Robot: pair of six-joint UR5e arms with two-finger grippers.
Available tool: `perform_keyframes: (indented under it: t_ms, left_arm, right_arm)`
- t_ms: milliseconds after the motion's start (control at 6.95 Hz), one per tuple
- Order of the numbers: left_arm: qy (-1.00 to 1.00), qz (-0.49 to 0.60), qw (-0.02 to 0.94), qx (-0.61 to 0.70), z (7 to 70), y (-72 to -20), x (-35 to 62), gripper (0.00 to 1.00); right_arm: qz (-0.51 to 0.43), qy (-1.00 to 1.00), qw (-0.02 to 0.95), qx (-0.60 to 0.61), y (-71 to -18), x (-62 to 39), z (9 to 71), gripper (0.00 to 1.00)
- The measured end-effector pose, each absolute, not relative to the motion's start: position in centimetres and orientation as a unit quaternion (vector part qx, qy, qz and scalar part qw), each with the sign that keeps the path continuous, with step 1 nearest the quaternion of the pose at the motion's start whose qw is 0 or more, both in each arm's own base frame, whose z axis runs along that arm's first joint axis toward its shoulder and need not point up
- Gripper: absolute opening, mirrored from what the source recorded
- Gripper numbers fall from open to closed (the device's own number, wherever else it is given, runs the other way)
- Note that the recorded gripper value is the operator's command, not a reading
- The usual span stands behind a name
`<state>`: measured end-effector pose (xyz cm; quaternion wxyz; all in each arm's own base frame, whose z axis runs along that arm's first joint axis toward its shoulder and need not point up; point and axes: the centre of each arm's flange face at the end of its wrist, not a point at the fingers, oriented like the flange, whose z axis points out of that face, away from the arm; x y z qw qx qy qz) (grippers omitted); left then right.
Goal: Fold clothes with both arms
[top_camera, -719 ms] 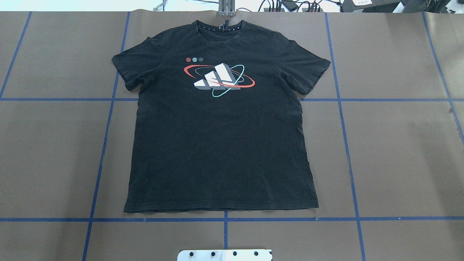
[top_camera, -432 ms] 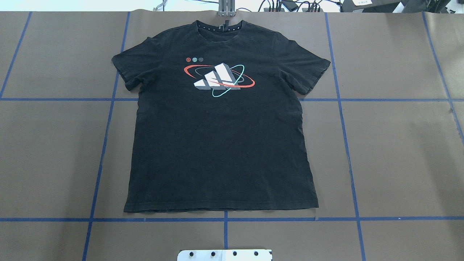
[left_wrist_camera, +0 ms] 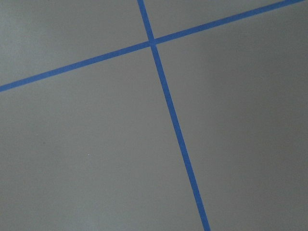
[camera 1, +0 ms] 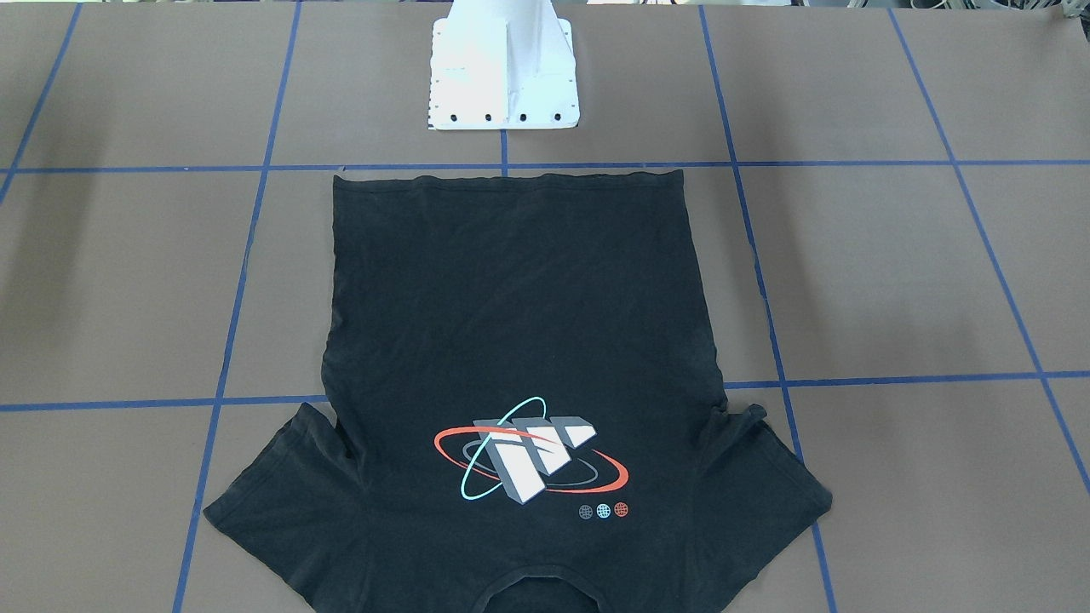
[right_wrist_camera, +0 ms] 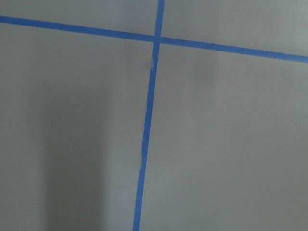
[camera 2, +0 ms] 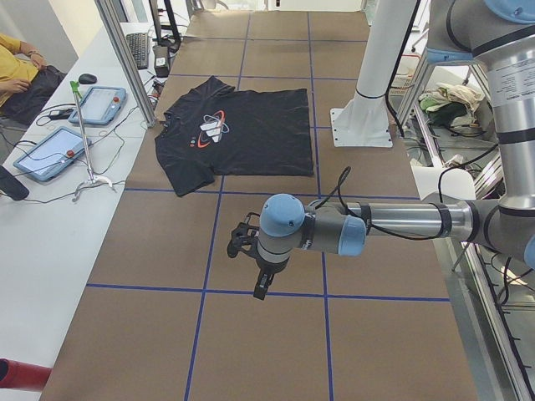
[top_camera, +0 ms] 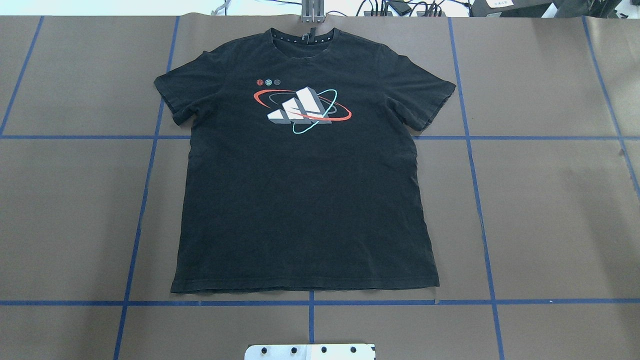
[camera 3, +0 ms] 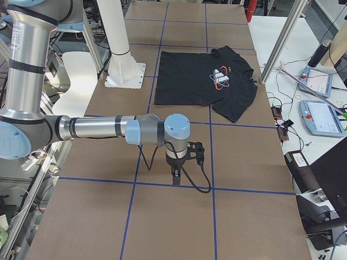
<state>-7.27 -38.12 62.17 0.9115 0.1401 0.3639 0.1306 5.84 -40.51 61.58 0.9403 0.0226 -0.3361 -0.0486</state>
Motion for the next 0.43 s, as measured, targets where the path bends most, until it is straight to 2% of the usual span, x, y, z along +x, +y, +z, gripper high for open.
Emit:
perform_keyframes:
  t_ms: [432]
  left_arm:
    - [0.347, 0.164, 0.893, 0.235, 58.2, -40.0, -7.4, 1.0]
  right_arm:
    - [-0.072, -0.337, 0.935, 0.082, -41.4, 5.6, 58.0, 1.0]
